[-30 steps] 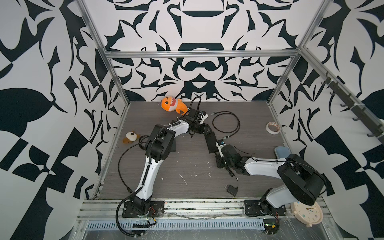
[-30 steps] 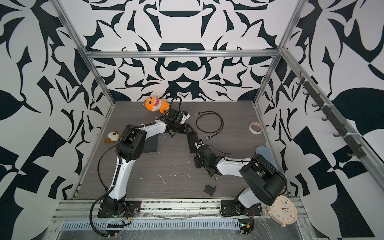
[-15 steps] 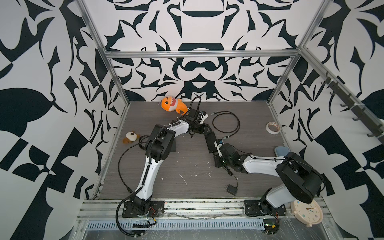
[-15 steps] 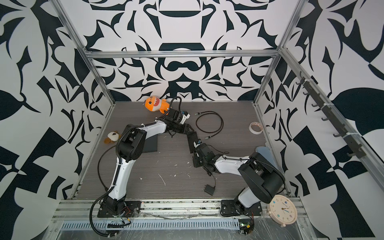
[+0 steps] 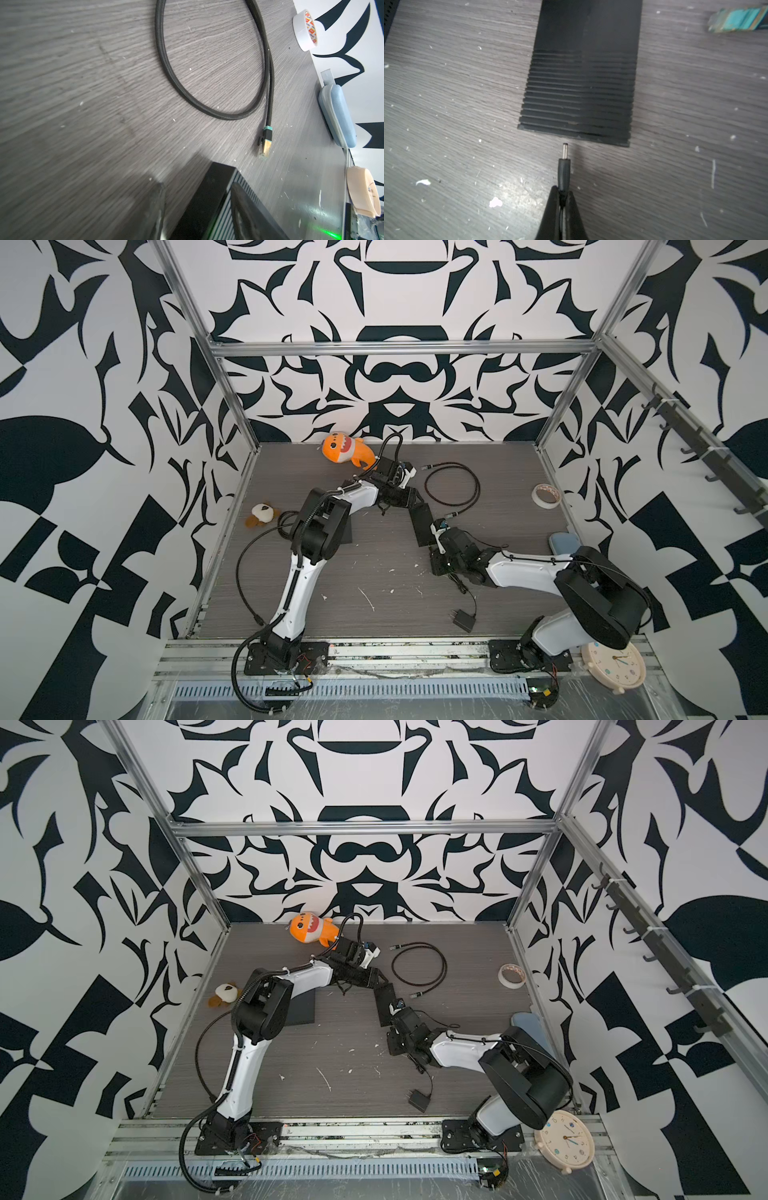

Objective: Insert the plug into the switch port

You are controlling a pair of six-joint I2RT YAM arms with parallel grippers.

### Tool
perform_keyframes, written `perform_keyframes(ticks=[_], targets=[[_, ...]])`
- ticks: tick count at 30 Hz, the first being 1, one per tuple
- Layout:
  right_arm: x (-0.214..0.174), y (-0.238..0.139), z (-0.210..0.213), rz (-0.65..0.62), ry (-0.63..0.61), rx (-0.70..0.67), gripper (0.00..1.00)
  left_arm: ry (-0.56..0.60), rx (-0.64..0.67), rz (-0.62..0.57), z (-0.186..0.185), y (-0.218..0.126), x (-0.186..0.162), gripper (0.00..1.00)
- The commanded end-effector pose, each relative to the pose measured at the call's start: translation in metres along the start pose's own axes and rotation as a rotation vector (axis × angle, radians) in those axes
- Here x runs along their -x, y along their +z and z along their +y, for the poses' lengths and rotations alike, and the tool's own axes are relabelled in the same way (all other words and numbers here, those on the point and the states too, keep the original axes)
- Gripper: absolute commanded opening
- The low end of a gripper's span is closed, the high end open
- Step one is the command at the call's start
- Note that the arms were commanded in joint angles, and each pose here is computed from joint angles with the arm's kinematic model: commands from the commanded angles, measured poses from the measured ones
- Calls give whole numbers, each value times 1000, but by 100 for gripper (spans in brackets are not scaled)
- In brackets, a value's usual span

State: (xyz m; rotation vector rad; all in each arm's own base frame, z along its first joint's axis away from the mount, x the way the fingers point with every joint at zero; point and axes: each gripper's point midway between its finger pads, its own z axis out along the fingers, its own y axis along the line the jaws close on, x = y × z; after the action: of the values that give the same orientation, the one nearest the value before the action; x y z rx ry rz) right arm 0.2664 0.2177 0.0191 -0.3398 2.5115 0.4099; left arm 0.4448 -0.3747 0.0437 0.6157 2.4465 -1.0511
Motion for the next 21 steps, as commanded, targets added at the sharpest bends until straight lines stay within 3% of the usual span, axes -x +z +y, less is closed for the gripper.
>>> perform_keyframes(ticks=[1, 21], targets=[[0, 0, -3, -1, 6, -17, 3, -31, 25, 47, 14, 7, -18, 54], [2, -2, 2, -44, 3, 26, 3, -31, 28, 46, 15, 7, -18, 54]])
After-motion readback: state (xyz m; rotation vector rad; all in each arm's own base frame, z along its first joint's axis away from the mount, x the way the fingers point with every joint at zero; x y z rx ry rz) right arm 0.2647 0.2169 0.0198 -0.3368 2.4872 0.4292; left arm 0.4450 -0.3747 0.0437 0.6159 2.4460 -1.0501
